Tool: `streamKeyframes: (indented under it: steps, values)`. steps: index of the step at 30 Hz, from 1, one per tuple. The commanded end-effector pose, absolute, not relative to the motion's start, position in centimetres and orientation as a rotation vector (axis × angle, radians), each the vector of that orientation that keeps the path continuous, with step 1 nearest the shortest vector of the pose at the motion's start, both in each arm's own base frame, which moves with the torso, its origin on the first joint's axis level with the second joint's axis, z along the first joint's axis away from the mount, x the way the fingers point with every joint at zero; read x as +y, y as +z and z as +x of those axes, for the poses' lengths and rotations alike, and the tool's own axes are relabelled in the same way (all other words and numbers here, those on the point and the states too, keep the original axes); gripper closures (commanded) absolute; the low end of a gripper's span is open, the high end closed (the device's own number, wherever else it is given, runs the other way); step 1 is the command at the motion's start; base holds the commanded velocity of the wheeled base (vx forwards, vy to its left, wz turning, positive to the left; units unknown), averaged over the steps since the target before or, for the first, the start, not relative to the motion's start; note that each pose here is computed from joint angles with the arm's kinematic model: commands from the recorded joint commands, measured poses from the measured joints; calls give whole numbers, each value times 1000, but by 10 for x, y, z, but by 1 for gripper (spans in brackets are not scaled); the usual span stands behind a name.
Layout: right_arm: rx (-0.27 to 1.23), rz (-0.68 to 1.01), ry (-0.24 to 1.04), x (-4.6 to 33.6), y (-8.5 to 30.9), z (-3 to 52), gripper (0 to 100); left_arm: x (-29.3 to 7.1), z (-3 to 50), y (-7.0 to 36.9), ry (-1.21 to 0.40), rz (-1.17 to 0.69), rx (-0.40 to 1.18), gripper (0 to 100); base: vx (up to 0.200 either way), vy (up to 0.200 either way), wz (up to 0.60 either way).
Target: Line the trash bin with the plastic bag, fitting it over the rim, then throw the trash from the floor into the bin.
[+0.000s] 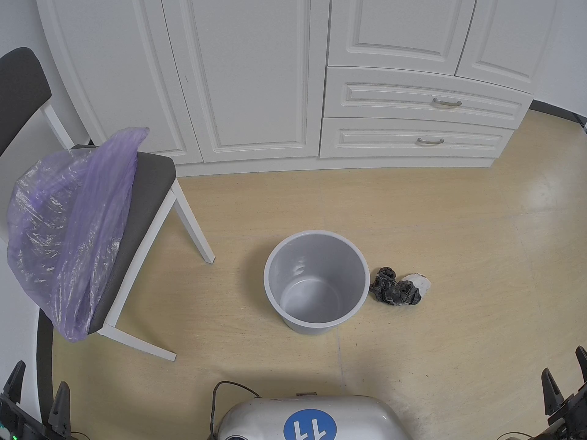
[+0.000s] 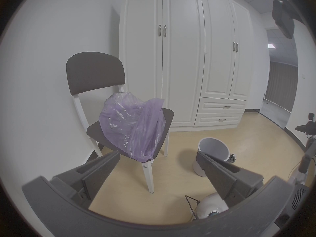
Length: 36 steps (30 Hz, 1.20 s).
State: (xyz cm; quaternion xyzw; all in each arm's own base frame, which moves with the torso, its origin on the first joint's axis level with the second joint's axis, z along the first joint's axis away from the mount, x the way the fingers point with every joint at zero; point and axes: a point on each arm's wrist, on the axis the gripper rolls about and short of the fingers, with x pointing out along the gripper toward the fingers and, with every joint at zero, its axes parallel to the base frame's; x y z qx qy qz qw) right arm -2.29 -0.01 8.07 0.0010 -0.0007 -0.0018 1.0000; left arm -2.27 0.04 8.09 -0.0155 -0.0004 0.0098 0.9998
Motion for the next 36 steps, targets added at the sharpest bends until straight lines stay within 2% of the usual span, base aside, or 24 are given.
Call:
streamKeyframes:
  steps: [1, 4, 6, 7, 8, 11, 12, 13, 14, 16, 19, 20, 21, 23, 27, 30, 33, 34, 36]
  values:
    - [0, 6, -5, 0, 75, -23, 0, 1, -23, 76, 23, -35, 0, 0, 0, 0, 0]
    - [-3, 3, -14, 0, 76, -23, 0, 1, -23, 76, 37, -54, -9, 0, 0, 0, 0]
    - [-4, -52, 17, 0, 76, -23, 0, 1, -30, 108, 22, -50, -217, 0, 0, 0, 0]
    - [-4, -52, 17, 0, 76, -23, 0, 1, -30, 108, 22, -50, -217, 0, 0, 0, 0]
    - [-5, -51, 23, 1, 76, -23, 0, 0, -43, 148, -25, -83, -380, 0, 0, 0, 0]
    - [-23, -25, 29, 1, 79, -23, 0, 2, -57, 180, -36, -117, -441, 0, 0, 0, 0]
    - [-85, 45, 30, 1, 89, -25, 0, 2, -60, 182, -30, -117, -427, 0, 0, 0, 0]
    - [-85, 45, 30, 1, 89, -25, 0, 2, -60, 182, -30, -117, -427, 0, 0, 0, 0]
    - [-265, 265, 61, 1, 115, -33, 0, 1, -60, 176, -23, -112, -366, 0, 0, 0, 0]
    - [-324, 390, 97, 1, 116, -32, 0, 2, -55, 170, -33, -110, -283, 0, 0, 0, 0]
    - [-239, 422, 48, 0, 100, -26, 0, 3, -45, 169, -61, -115, -192, 0, 0, 0, 0]
    - [-135, 478, -17, -1, 88, -24, 0, 4, -36, 174, -84, -117, -140, 0, 0, 0, 0]
    - [-93, 495, -47, -2, 84, -23, 0, 4, -31, 177, -99, -119, -117, 0, 0, 0, 0]
    - [-100, 521, -52, -2, 84, -23, 0, 4, -23, 187, -104, -115, -86, 0, 0, 0, 0]
    - [-108, 484, -32, -1, 85, -23, 0, 2, -6, 203, -100, -96, -26, 0, 0, 0, 0]
    - [-121, 267, 82, 1, 92, -25, 0, -1, 13, 213, -90, -21, 39, 0, 0, 0, 0]
    - [-171, 103, 208, 5, 125, -34, 0, -2, 27, 217, -48, 56, 89, 0, 0, 0, 0]
    - [-167, 98, 212, 5, 127, -33, 0, -2, 27, 217, -45, 61, 90, 0, 0, 0, 0]
    - [-59, -24, 181, 7, 162, -21, 0, -1, 40, 222, -4, 124, 128, 0, 0, 0, 0]
